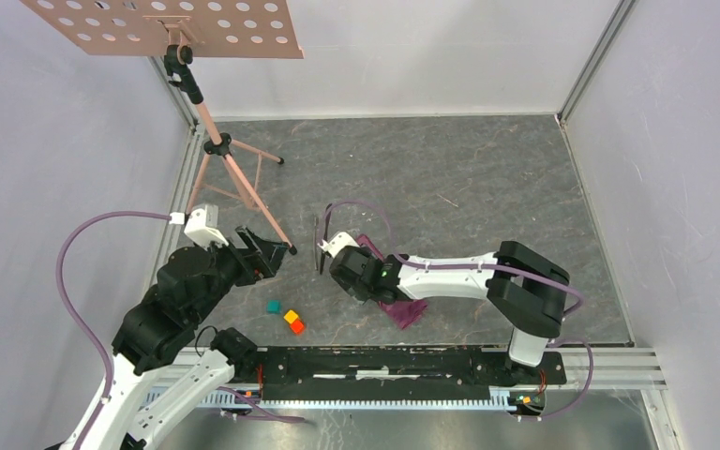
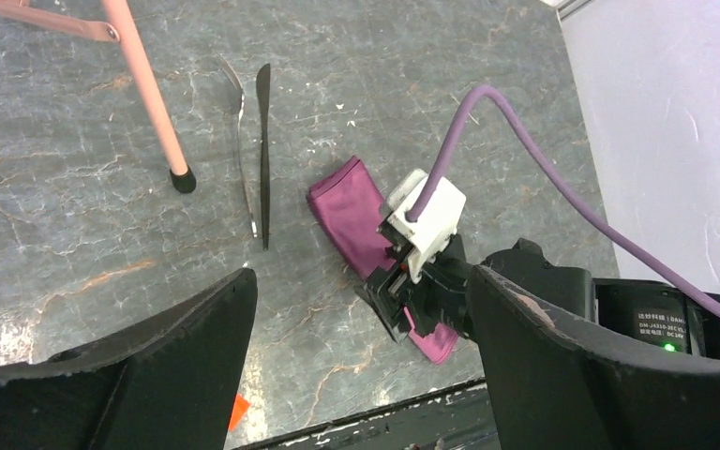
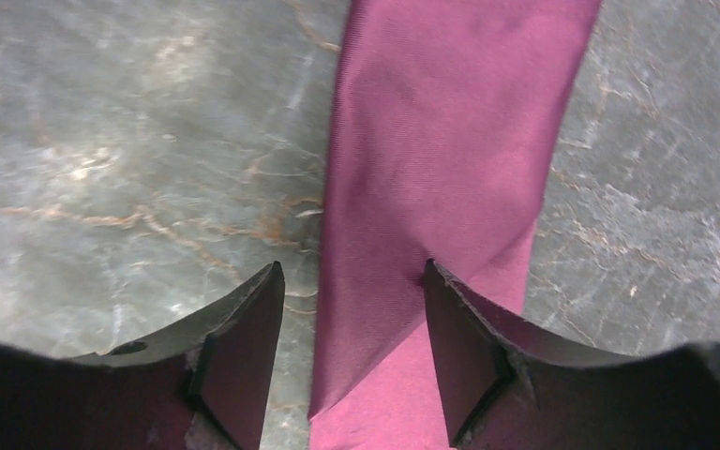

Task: Fold the napkin into a case and place the utensils inside
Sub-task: Move the smaller rectangle folded napkin to the center of the board.

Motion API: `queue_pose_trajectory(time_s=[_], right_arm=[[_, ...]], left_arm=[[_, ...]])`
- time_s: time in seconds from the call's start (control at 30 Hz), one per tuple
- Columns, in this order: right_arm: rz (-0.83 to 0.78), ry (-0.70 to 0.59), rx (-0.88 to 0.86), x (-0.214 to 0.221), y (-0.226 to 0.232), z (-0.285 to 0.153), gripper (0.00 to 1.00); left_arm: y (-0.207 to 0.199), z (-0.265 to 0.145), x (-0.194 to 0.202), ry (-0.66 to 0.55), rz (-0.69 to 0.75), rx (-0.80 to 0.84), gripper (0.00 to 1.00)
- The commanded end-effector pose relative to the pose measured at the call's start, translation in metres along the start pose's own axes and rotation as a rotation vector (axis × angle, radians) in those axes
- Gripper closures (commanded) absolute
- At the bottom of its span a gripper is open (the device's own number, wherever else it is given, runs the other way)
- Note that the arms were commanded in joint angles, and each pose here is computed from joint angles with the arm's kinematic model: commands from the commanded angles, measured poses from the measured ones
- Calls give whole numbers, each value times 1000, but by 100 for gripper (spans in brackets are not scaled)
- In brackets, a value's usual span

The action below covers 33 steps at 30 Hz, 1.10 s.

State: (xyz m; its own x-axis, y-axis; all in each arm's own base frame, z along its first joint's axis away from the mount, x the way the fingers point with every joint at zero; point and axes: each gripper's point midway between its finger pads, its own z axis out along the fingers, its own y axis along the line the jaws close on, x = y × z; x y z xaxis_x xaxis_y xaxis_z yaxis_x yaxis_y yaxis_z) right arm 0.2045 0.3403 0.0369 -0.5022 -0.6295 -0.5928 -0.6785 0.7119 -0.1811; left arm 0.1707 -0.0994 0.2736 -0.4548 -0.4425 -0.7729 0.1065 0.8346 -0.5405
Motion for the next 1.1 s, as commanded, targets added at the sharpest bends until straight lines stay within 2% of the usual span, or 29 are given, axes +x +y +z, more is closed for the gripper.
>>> queue_pose_trajectory(time_s=[0.0, 0.1, 0.3, 0.8, 1.07], right_arm=[[49, -6, 155, 4, -23, 6, 40], [60, -3, 250, 12, -38, 10, 44], [153, 18, 414, 34, -87, 12, 43], [546, 136, 661, 85, -287, 23, 43], [685, 205, 786, 134, -375, -4, 43]], left_arm=[[-2, -5, -2, 8, 31, 12, 10], [-2, -5, -2, 8, 35, 14, 10], [-4, -5, -4, 12, 59, 14, 10], [-17, 4, -3, 56, 83, 48, 10], [-22, 9, 1, 84, 96, 64, 10]])
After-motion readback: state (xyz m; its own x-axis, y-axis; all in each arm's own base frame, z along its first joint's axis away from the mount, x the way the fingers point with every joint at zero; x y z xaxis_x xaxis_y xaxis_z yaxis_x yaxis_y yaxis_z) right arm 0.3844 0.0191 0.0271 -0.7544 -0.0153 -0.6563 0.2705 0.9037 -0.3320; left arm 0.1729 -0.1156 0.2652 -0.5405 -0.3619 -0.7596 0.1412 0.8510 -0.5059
